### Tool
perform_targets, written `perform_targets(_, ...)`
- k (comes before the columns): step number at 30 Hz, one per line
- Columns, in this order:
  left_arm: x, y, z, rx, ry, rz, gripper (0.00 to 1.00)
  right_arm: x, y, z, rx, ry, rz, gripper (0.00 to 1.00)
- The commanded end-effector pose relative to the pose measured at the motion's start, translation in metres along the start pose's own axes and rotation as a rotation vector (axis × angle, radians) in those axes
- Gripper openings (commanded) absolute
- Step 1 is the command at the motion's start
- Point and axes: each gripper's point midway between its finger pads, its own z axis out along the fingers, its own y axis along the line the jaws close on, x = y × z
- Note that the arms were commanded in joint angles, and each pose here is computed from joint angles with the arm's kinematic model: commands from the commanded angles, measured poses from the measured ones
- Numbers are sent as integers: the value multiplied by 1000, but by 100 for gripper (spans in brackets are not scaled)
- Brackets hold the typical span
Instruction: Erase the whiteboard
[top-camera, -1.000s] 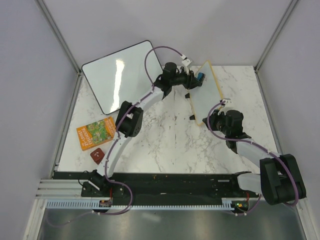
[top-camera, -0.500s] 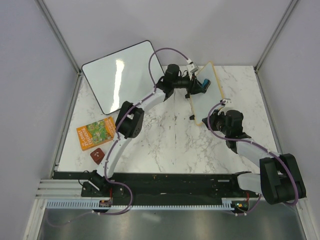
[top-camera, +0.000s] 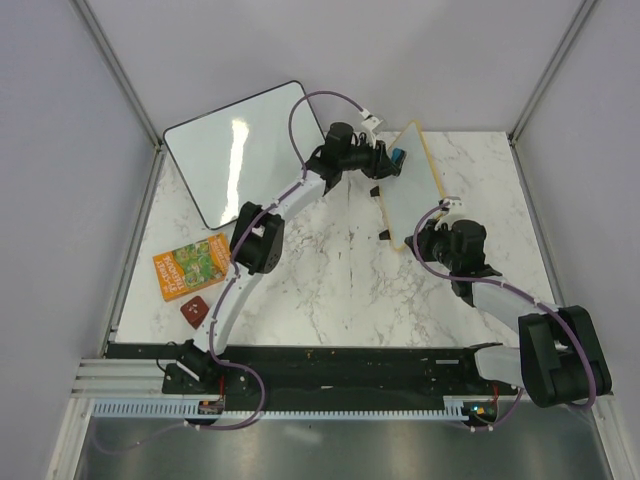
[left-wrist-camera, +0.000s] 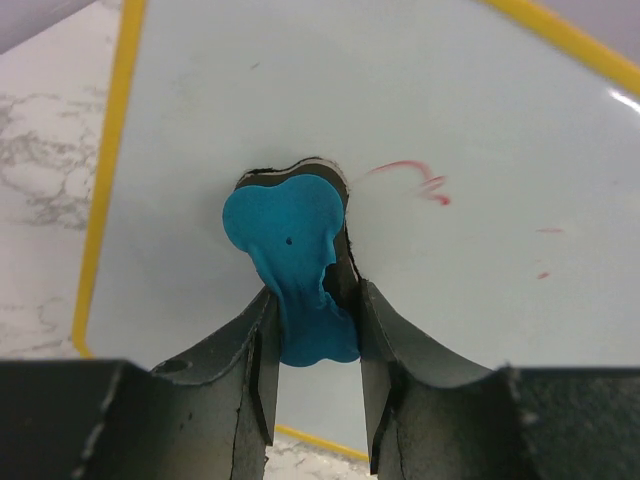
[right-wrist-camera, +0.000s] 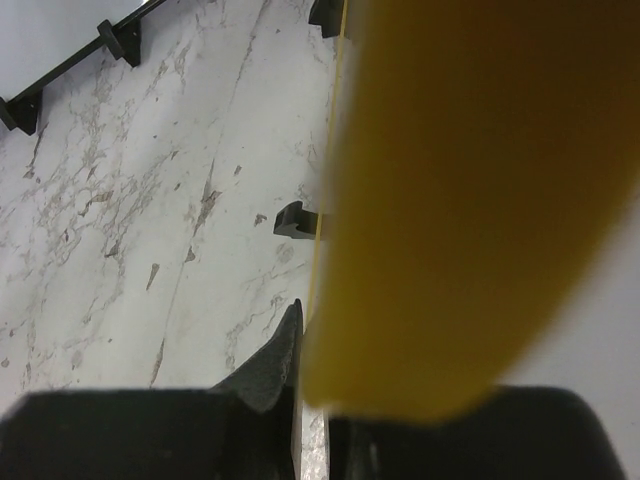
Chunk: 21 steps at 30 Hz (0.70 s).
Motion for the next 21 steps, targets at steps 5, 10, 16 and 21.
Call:
perform_targets(5, 15, 12, -5, 15, 23, -125, 2, 27, 8, -1, -43, 117, -15, 0)
perform_targets(10, 14, -23, -5, 151, 16, -67, 2, 28, 7, -1, -41, 117, -17, 0)
perform_targets(16, -12, -69, -2, 245, -35, 84, 2, 28, 7, -1, -41, 117, -17, 0)
perform_targets(21, -32, -97, -2, 291, -62, 145, 2, 27, 8, -1, -45, 116, -17, 0)
